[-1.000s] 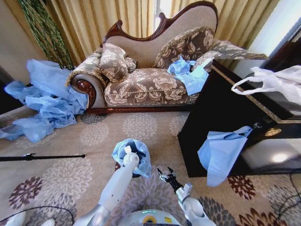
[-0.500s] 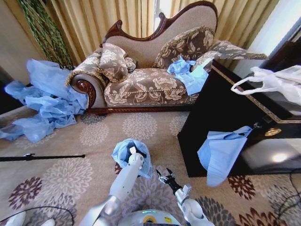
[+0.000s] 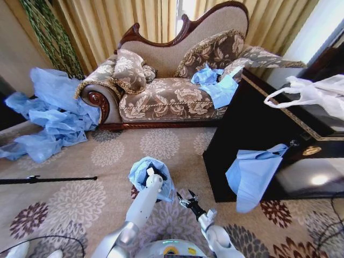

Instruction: Place a garbage bag over the trash bin.

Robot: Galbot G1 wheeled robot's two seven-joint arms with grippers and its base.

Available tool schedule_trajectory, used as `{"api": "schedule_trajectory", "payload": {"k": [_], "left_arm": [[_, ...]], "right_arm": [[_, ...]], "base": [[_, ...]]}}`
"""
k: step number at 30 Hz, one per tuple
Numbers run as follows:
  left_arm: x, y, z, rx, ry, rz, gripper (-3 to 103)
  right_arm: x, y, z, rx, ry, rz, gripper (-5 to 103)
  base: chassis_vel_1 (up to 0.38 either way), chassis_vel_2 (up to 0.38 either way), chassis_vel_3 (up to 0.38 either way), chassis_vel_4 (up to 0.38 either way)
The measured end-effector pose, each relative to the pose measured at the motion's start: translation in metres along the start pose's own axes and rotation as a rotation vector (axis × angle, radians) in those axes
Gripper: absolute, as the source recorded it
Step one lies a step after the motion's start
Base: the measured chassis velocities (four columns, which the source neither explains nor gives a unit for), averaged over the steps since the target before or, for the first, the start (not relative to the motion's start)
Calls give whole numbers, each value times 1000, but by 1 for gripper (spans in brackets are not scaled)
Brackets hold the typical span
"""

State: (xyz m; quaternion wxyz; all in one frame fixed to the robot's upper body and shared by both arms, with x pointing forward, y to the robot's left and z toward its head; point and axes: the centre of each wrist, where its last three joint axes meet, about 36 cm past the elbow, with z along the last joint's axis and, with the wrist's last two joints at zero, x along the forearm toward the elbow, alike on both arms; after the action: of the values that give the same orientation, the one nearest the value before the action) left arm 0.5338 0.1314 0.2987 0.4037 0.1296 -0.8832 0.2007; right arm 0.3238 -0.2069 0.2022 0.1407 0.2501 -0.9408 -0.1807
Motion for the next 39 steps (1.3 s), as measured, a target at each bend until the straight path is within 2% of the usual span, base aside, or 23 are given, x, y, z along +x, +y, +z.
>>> {"api": "schedule_trajectory", "payload": {"k": [2,4,6,7,16,17,18,19,21,22,23,24,25,26,27,28,29,31,34,36,37,38,39], "left_arm": [[24,6,-2,-6,-27,26,0],[30,8,-2,-7,-33,31,0],[56,15,0,-13,-53,59,0],[56,15,0,-13,-53,59,0],[120,46,16,-59,-145,126,0],[137,54,17,-63,-164,170,0],[137,54,17,-63,-164,170,0],[146,60,16,-69,-174,207,-1],[158,71,13,-73,-215,286,10],[158,71,13,-73,-215,286,10],[162,77,9,-77,-257,331,15],[163,79,8,-77,-268,341,15],[167,85,3,-87,-321,386,20],[167,85,3,-87,-321,386,20],[169,91,-3,-103,-373,429,31],[170,93,-7,-105,-397,446,31],[172,95,-11,-107,-428,465,36],[173,99,-20,-112,-465,481,47],[176,103,-28,-102,-479,489,52],[177,107,-33,-97,-484,484,64],[177,107,-33,-97,-484,484,64],[176,112,-38,-92,-492,473,69],[174,114,-41,-87,-493,464,74]], "right_arm": [[1,2,-1,3,-1,-2,100],[1,2,-1,3,-1,-2,100],[3,5,0,0,-2,-3,100],[3,5,0,0,-2,-3,100],[10,12,-1,1,-6,-3,100],[12,14,-1,-1,-7,-3,100],[12,14,-1,-1,-7,-3,100],[12,15,-1,-1,-8,-5,100],[12,17,-1,1,-10,-5,100],[12,17,-1,1,-10,-5,100],[12,18,-2,2,-14,-5,100],[12,19,-2,2,-15,-5,100],[12,21,-4,1,-22,-2,100],[12,21,-4,1,-22,-2,100],[12,22,-7,2,-34,4,100],[12,24,-9,1,-43,9,100],[12,26,-15,-4,-63,22,100],[13,31,-27,-20,-98,46,100],[16,39,-40,-52,-133,58,100],[19,47,-48,-94,-147,55,100],[19,47,-48,-94,-147,55,100],[22,58,-56,-164,-155,43,100],[23,64,-58,-203,-153,31,100]], "base": [[0,0,0,0],[0,0,0,0],[0,0,0,0],[0,0,0,0],[0,0,0,0],[0,0,0,0],[0,0,0,0],[0,0,0,0],[0,0,0,0],[0,0,0,0],[0,0,0,0],[0,0,0,0],[0,0,0,0],[0,0,0,0],[0,0,0,0],[0,0,0,0],[0,0,0,0],[0,0,0,0],[0,0,0,0],[0,0,0,0],[0,0,0,0],[0,0,0,0],[0,0,0,0]]}}
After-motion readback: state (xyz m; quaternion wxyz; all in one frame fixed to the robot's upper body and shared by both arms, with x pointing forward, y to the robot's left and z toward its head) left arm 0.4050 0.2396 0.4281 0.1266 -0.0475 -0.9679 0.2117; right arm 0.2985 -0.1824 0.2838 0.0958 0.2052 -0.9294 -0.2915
